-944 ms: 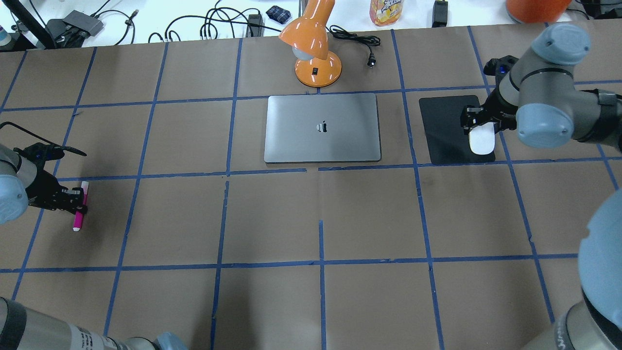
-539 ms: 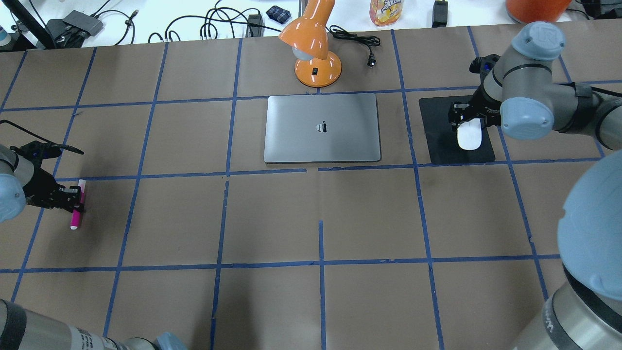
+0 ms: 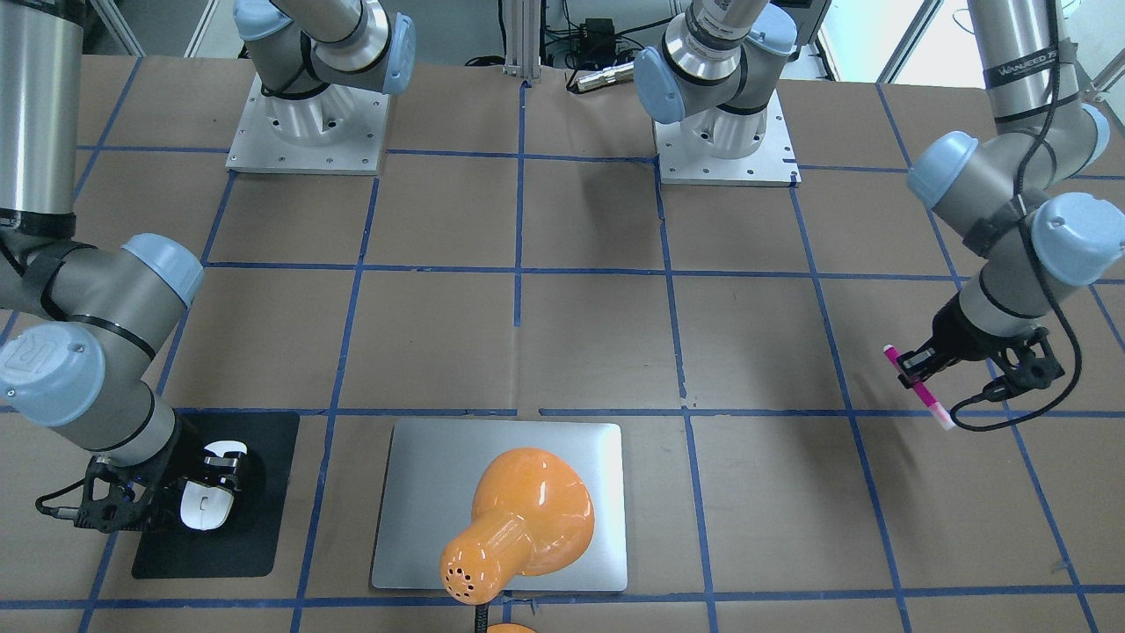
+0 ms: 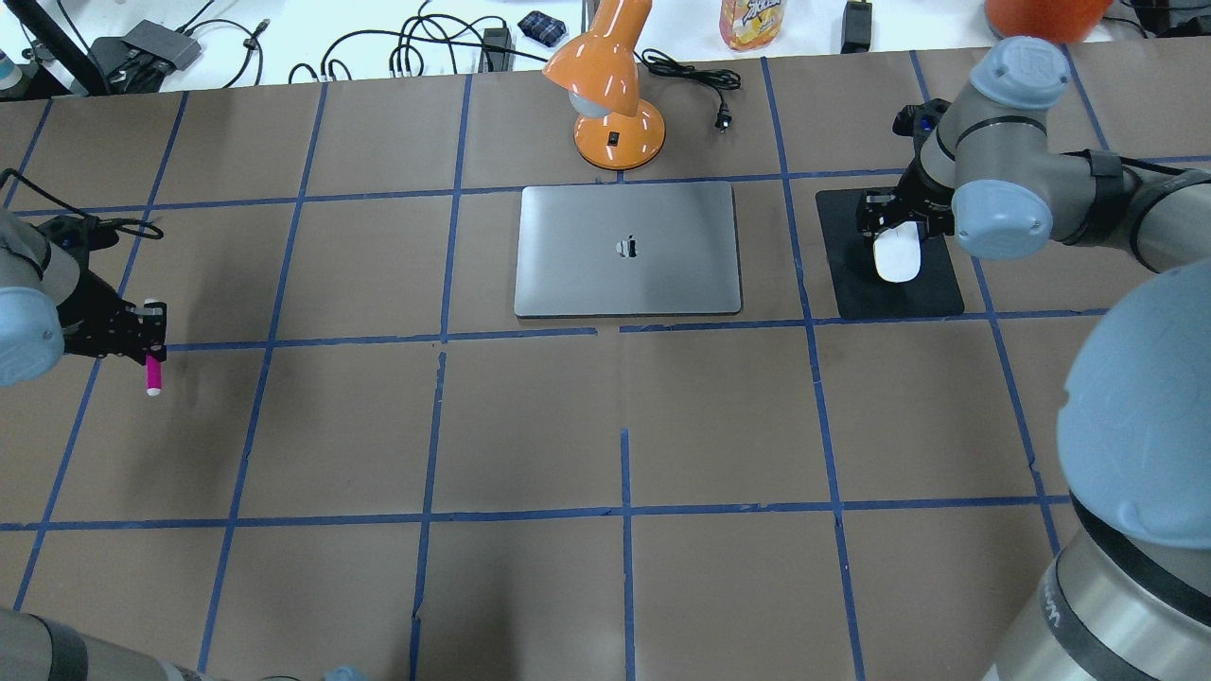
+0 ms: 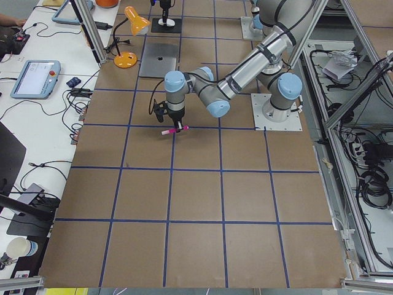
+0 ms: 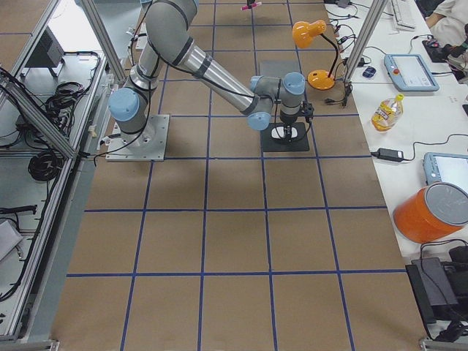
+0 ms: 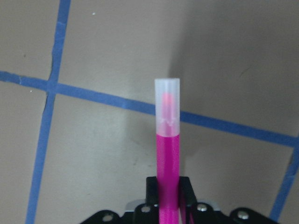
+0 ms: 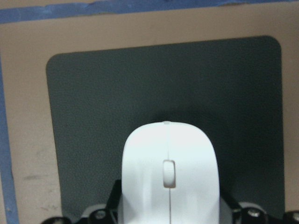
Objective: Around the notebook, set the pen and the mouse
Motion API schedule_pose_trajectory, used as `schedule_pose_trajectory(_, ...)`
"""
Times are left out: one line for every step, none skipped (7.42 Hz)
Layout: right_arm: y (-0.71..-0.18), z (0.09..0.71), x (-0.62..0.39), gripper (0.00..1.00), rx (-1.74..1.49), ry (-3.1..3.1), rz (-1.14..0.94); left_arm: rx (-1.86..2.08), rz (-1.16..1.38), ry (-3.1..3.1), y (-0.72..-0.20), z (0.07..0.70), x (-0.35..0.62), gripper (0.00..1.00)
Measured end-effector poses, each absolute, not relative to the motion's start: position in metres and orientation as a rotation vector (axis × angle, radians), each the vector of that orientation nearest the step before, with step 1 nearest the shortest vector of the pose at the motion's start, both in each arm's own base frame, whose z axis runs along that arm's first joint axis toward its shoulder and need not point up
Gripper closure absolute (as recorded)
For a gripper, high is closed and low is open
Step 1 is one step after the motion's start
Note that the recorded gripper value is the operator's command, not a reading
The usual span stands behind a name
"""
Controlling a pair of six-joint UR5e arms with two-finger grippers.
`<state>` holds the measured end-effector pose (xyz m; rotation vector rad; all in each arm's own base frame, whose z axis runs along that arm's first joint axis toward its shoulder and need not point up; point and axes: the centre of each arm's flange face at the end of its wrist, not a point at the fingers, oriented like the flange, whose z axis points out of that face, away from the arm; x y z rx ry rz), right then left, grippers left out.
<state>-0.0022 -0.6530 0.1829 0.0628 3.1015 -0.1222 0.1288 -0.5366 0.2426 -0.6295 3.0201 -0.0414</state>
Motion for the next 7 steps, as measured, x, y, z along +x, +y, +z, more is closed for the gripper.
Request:
schedule_pose_trajectory(-0.653, 0.182, -0.002, 0.0, 0.051, 3.104, -0.114, -0.752, -0.048, 3.004, -0.543, 0.244, 0.089, 1.0)
schedule_pose_trajectory(-0.653, 0.184, -0.002, 0.0, 0.043, 3.109, -0.105, -0.859, -0.057, 2.997, -0.547, 0.246, 0.051, 1.0)
schedule_pose_trajectory(-0.653, 0.192, 0.001, 0.0, 0.034, 3.113, -0.094, -0.984, -0.065, 2.984, -0.549, 0.248, 0.012, 1.0)
schedule_pose_trajectory(-0.652, 0.211, 0.006, 0.0, 0.03, 3.111, -0.078, -1.118, -0.073, 2.954, -0.549, 0.25, -0.034, 1.0)
schedule_pose_trajectory(-0.649, 0.239, 0.014, 0.0, 0.027, 3.109, -0.055, -1.237, -0.081, 2.917, -0.546, 0.251, -0.082, 1.0)
schedule_pose_trajectory(-0.639, 0.28, 0.028, 0.0, 0.033, 3.11, -0.034, -1.353, -0.091, 2.873, -0.54, 0.249, -0.128, 1.0)
schedule_pose_trajectory(-0.62, 0.327, 0.046, 0.0, 0.075, 3.118, -0.009, -1.494, -0.113, 2.823, -0.532, 0.247, -0.169, 1.0)
